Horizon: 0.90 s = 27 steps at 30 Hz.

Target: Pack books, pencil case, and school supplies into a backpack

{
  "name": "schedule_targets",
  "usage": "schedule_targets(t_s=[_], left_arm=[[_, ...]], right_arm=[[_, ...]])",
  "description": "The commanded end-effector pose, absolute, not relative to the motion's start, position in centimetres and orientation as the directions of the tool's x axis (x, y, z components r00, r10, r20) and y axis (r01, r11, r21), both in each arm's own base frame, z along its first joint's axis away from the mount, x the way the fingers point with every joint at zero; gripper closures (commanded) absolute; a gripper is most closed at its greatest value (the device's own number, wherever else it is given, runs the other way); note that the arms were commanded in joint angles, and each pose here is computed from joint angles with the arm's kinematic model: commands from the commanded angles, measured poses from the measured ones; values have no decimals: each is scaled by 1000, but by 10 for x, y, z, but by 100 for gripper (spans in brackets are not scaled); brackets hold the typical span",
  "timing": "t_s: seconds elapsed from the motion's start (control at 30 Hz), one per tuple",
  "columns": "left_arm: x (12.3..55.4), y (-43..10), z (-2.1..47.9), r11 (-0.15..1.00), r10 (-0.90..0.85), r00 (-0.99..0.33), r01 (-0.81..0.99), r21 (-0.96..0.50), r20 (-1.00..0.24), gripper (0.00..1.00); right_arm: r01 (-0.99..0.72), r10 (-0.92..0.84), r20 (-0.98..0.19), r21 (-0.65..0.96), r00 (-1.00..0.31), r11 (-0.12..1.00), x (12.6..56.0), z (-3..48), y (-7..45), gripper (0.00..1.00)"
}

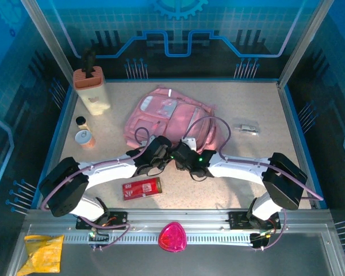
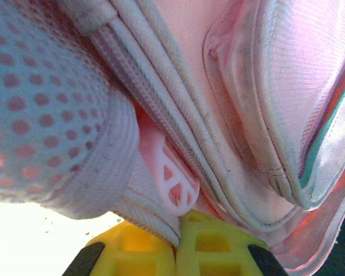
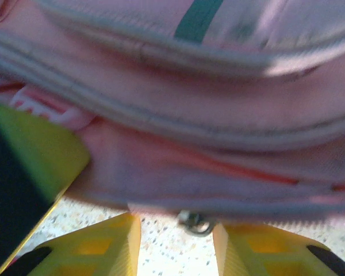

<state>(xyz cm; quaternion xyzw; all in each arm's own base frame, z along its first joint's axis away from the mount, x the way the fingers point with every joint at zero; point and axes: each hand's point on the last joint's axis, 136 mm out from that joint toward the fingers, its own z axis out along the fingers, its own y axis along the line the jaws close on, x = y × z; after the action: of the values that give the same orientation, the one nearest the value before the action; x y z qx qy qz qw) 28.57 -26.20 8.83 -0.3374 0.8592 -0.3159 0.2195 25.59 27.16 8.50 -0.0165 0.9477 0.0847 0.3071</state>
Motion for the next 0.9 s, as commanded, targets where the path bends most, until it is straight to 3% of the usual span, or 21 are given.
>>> schedule_targets(t_s=[0.0, 0.27, 0.4, 0.67, 0.87], left_arm=[[288, -274, 128, 575, -698, -681, -346, -742, -223, 100], [288, -264, 139, 590, -697, -667, -324, -739, -264, 100], [287, -263, 142, 597, -693, -668, -318, -736, -273, 100], [290, -267, 147, 598, -687, -671, -305, -741, -278, 100], [291, -266, 150, 598, -688, -667, -300, -743, -284, 100]], right_arm=[[-46, 23, -622, 94, -783, 995, 275, 96, 262, 61], [17, 41, -607, 45, -794, 999, 261, 89, 230, 72], [-20, 20, -592, 62, -806, 998, 253, 90, 227, 70], [-141, -71, -597, 71, -799, 987, 264, 92, 260, 69], [-206, -155, -614, 12, -774, 979, 273, 88, 269, 79]])
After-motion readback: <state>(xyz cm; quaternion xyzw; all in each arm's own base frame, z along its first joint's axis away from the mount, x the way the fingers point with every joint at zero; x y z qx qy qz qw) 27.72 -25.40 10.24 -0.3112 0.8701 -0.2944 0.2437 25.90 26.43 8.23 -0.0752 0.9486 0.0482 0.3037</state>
